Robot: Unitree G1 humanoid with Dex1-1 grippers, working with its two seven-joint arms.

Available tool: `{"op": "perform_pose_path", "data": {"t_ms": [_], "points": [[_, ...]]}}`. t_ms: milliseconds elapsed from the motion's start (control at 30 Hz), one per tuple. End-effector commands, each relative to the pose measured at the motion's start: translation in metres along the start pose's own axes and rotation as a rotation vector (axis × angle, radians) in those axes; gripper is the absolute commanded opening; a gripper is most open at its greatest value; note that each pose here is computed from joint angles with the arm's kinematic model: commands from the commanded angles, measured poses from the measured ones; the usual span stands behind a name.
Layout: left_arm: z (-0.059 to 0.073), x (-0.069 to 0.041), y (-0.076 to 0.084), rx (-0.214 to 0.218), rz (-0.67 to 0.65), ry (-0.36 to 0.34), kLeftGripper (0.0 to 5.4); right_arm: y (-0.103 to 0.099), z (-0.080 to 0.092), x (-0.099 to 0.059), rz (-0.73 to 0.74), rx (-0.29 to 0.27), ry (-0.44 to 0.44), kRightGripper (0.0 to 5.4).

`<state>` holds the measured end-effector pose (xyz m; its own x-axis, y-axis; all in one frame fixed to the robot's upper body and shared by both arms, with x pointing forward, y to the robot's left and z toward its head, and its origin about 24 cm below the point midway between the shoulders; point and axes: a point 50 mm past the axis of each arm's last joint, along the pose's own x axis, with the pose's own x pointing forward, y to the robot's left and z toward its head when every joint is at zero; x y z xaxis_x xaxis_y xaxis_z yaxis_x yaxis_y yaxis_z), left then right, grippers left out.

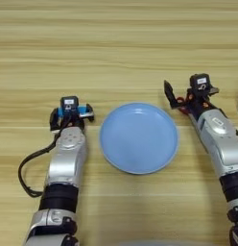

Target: Move the objects on the table

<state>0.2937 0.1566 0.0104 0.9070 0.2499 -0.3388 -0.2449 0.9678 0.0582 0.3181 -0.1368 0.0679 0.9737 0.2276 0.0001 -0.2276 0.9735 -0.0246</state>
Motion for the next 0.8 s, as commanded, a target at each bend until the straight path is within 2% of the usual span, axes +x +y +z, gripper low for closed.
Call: {"op": "perform_pose_path", "data": {"t_ms": [33,67,167,367,800], "points": [[-0.001,0.001,-0.006,-0.01,-0.018,0.016,4.62,0.0,0.004,0.002,0.005,-0.001,-0.003,5.4],[-0.001,0.0,-0.007,-0.007,-0.024,0.018,4.9,0.0,0.004,0.002,0.005,-0.001,-0.003,5.4],[0.0,0.0,-0.011,0.01,-0.044,0.015,5.3,-0.001,0.004,0.002,0.005,-0.002,-0.003,5.4],[0.001,-0.001,-0.011,0.018,-0.045,0.009,5.36,-0.001,0.004,0.002,0.003,-0.003,-0.003,5.4],[0.014,-0.001,-0.007,0.023,-0.015,-0.075,5.36,-0.003,0.003,0.001,0.0,-0.003,-0.004,5.4]]}}
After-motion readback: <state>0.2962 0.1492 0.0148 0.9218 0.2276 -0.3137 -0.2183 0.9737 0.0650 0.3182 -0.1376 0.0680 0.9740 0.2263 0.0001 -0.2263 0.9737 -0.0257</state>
